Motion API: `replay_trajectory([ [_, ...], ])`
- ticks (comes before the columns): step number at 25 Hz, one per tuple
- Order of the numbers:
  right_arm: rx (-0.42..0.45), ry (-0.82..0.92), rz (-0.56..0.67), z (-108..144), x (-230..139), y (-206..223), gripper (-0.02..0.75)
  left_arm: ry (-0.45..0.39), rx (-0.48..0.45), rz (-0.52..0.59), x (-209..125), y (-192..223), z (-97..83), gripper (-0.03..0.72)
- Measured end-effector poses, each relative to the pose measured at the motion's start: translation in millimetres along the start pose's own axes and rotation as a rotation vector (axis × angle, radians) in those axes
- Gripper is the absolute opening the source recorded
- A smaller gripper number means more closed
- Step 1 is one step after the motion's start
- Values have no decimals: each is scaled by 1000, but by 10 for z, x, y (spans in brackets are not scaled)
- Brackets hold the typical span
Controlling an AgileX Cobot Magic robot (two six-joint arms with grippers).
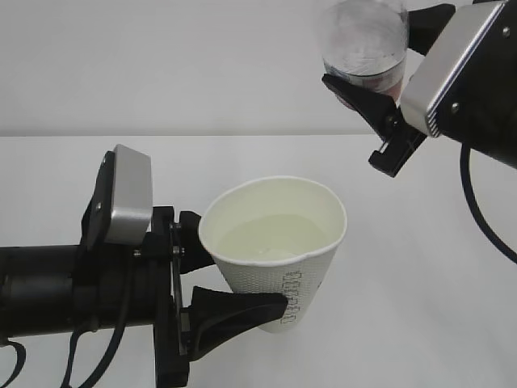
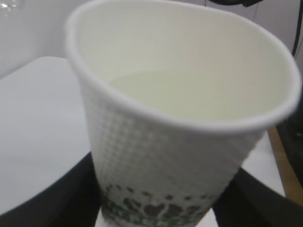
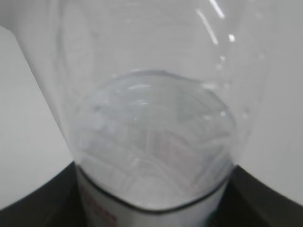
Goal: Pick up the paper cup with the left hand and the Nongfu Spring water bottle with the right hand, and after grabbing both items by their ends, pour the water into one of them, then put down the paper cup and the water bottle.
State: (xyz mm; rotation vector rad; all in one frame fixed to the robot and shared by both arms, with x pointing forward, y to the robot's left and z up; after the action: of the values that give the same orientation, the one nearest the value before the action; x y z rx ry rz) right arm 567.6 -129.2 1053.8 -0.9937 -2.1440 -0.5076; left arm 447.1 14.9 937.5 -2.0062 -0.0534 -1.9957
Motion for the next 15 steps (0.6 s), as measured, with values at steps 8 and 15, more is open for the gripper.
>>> replay_trajectory([
  [8, 8, 100, 31, 18, -56, -1, 484, 0, 0, 0, 0, 0, 0, 486],
  [15, 8, 176, 35, 20, -62, -1, 484, 0, 0, 0, 0, 0, 0, 486],
])
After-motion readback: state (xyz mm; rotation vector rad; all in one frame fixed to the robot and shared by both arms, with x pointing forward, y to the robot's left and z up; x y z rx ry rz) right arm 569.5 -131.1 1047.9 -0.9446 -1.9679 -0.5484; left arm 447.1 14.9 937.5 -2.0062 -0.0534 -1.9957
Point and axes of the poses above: a point on each arm's last joint axis where the gripper is mounted, y pointing out along that axis toward the gripper, z along the wrist's bending axis when the last joint is at zero, x = y × z, the point moved 9 cm from there along y, pointing out along that axis toward the gripper, and after that the axes turned 4 degrees about y, right-handed, at the moved point
